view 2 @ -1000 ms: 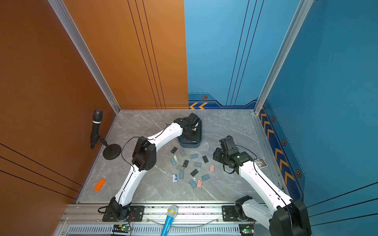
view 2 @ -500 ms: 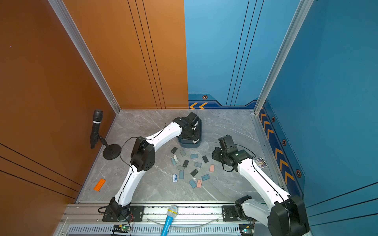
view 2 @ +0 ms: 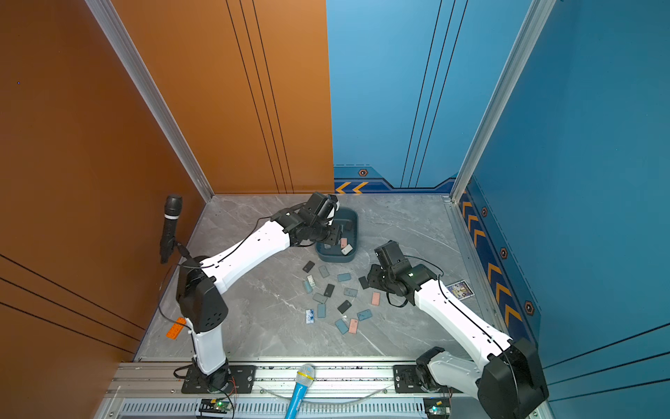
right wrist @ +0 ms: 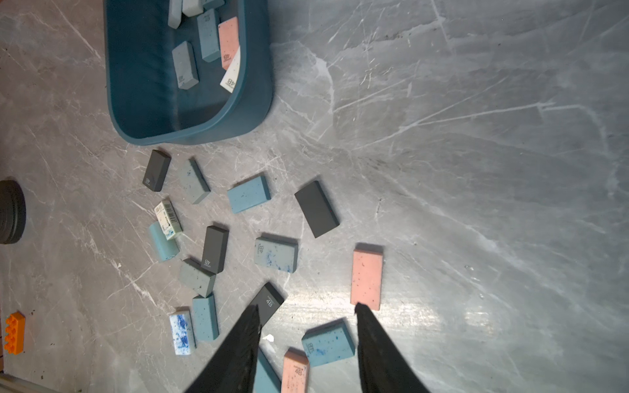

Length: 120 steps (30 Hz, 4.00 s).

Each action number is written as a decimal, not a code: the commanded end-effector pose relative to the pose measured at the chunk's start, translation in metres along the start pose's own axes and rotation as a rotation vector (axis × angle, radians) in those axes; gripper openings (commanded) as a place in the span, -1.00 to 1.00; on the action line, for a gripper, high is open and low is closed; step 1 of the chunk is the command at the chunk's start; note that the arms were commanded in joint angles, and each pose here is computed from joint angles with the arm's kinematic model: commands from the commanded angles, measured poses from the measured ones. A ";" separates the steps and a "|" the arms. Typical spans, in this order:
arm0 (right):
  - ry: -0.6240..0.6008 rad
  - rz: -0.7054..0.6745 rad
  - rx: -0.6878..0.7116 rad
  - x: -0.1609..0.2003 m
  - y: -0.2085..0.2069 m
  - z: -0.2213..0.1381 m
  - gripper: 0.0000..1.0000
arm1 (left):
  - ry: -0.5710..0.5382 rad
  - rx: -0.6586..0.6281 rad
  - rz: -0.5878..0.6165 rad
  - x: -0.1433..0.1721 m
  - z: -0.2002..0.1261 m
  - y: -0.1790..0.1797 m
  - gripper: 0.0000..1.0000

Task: Put the eraser in the storage box
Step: Pick up the eraser from the center of the board.

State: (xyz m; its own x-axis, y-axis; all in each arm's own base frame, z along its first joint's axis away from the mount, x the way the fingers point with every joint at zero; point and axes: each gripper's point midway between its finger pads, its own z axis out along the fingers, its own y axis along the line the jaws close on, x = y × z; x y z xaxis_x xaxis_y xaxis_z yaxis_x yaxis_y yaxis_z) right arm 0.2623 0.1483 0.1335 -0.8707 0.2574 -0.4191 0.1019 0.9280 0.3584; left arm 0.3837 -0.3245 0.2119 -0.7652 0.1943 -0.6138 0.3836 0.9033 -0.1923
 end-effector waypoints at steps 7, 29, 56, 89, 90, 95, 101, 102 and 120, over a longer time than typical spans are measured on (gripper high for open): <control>0.006 -0.033 0.084 0.010 0.004 -0.005 -0.05 | -0.086 -0.028 0.004 0.028 -0.038 0.026 0.00; 0.056 -0.094 0.167 0.061 0.009 0.010 -0.02 | -0.116 -0.107 -0.143 0.108 -0.070 0.091 -0.02; 0.067 -0.133 0.371 0.045 -0.031 0.045 0.23 | -0.033 -0.112 -0.221 0.161 -0.061 0.105 -0.03; 0.198 -0.059 0.392 0.069 -0.061 0.095 -0.06 | -0.021 -0.147 -0.238 0.167 -0.063 0.116 -0.03; 0.205 -0.055 0.389 0.072 -0.062 0.096 -0.08 | -0.021 -0.150 -0.237 0.167 -0.062 0.117 -0.03; 0.223 -0.032 0.381 0.082 -0.065 0.100 -0.32 | -0.008 -0.147 -0.246 0.168 -0.062 0.120 -0.03; 0.214 -0.027 0.388 0.084 -0.067 0.096 -0.63 | -0.002 -0.149 -0.246 0.164 -0.061 0.122 -0.03; 0.210 -0.025 0.385 0.083 -0.067 0.095 -0.67 | 0.001 -0.149 -0.248 0.163 -0.061 0.122 -0.03; 0.117 -0.063 0.328 0.033 -0.039 0.060 -0.71 | 0.010 -0.162 -0.262 0.171 -0.057 0.127 -0.05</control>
State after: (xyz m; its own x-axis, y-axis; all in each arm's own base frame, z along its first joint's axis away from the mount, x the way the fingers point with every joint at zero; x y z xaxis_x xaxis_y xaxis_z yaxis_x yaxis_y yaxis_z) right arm 0.2551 0.1392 0.0396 -0.9266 0.2040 -0.3158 0.1990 0.9788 0.0484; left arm 0.2756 -0.1612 0.1316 -0.8221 -0.0476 -0.5674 0.1003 0.9688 -0.2267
